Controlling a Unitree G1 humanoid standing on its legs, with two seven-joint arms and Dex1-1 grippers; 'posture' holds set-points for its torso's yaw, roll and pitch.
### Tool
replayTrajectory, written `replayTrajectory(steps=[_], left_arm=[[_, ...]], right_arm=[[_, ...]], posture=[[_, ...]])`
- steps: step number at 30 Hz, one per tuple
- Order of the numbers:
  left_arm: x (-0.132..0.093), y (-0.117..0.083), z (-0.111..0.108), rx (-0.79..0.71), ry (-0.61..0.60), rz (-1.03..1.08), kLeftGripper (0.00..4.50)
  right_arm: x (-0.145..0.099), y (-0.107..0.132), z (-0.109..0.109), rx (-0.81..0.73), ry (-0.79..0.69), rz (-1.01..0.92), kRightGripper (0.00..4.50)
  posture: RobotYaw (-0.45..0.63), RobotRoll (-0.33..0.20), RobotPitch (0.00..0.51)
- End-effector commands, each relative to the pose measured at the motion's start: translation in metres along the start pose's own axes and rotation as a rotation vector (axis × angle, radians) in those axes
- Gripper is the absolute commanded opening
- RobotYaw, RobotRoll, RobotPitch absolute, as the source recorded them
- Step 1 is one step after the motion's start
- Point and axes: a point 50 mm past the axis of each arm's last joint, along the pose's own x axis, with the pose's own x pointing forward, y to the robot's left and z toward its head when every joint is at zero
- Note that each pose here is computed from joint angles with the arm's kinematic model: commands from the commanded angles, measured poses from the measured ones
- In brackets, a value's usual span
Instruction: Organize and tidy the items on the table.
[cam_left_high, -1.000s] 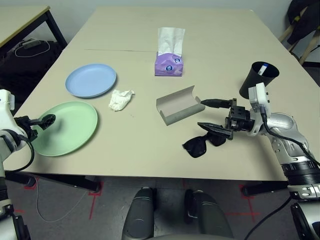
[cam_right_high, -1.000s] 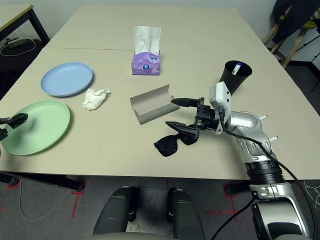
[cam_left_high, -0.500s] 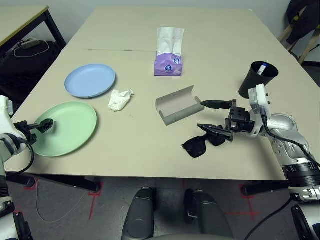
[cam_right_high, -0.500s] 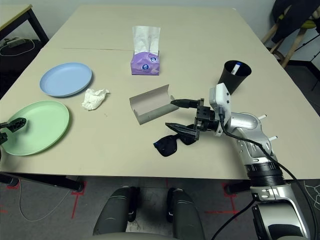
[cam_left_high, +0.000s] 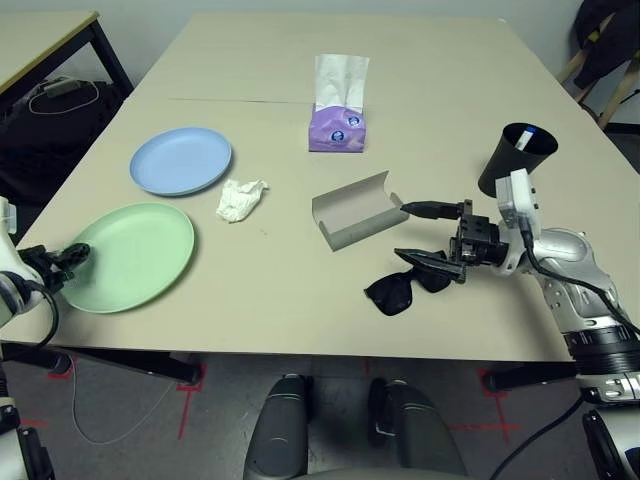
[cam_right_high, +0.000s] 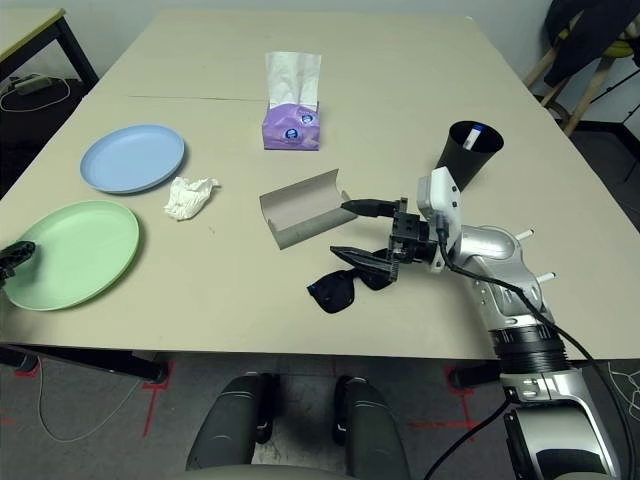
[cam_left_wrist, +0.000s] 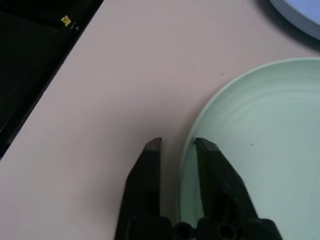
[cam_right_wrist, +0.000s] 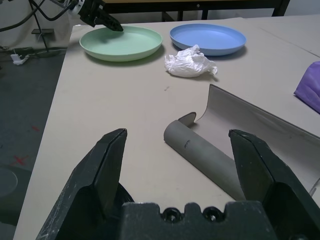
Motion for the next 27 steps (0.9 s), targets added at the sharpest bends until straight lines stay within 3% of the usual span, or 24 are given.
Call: replayTrajectory(steps=[1, 2, 14, 21, 27], left_arm=[[-0.002, 0.005, 0.001, -0.002, 0.003, 0.015, 0.24], [-0.002, 0.005, 0.001, -0.003, 0.003, 0.013, 0.05], [-0.008, 0.007, 0.003, -0.023, 0.012, -0.036, 0.05], [-0.03, 0.015, -0.001, -0.062, 0.022, -0.082, 0.05], [-0.048, 0.01, 0.014, -0.109, -0.082, -0.094, 0.05]], right_arm=[[0.003, 0.001, 0.005, -0.02, 0.002, 0.012, 4.5], [0.003, 0.001, 0.005, -0.021, 0.002, 0.011, 4.5], [0.0, 0.0, 0.003, -0.025, 0.008, 0.004, 4.5], [-0.001, 0.0, 0.003, -0.028, 0.01, 0.003, 4.5], [0.001, 0.0, 0.004, -0.027, 0.011, 0.005, 4.5]], posture=[[0.11, 0.0, 0.118], [0.11, 0.0, 0.118], [0.1, 0.0, 0.118], [0.1, 0.0, 0.12], [0.12, 0.0, 0.123]])
